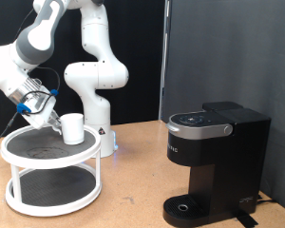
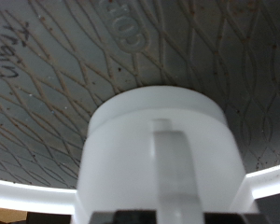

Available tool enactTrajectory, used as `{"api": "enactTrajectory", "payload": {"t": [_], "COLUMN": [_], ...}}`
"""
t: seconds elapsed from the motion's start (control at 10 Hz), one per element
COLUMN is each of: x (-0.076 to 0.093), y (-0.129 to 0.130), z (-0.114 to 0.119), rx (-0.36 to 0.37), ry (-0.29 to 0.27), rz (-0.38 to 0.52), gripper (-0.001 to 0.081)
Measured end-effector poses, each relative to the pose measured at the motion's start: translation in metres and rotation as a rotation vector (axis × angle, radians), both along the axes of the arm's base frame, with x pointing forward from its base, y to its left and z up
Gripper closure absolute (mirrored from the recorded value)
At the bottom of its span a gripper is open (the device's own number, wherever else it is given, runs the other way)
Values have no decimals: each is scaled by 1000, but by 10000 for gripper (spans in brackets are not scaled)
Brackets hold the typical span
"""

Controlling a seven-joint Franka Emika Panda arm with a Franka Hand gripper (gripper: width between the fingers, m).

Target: Make a cup of coffee with the keurig machine

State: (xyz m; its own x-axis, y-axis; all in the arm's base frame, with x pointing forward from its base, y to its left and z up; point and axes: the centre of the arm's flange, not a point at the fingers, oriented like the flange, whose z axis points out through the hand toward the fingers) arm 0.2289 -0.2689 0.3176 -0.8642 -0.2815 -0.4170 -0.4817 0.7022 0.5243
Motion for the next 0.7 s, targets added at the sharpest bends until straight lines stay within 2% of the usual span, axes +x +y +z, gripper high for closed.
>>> {"api": "enactTrajectory", "payload": {"t": [0.3, 0.7], "x": [0, -3], "y": [1, -4], "z": [4, 45], "rx": [25, 96], "ry": [-4, -47], "rz": [3, 39], "gripper": [802, 803]}}
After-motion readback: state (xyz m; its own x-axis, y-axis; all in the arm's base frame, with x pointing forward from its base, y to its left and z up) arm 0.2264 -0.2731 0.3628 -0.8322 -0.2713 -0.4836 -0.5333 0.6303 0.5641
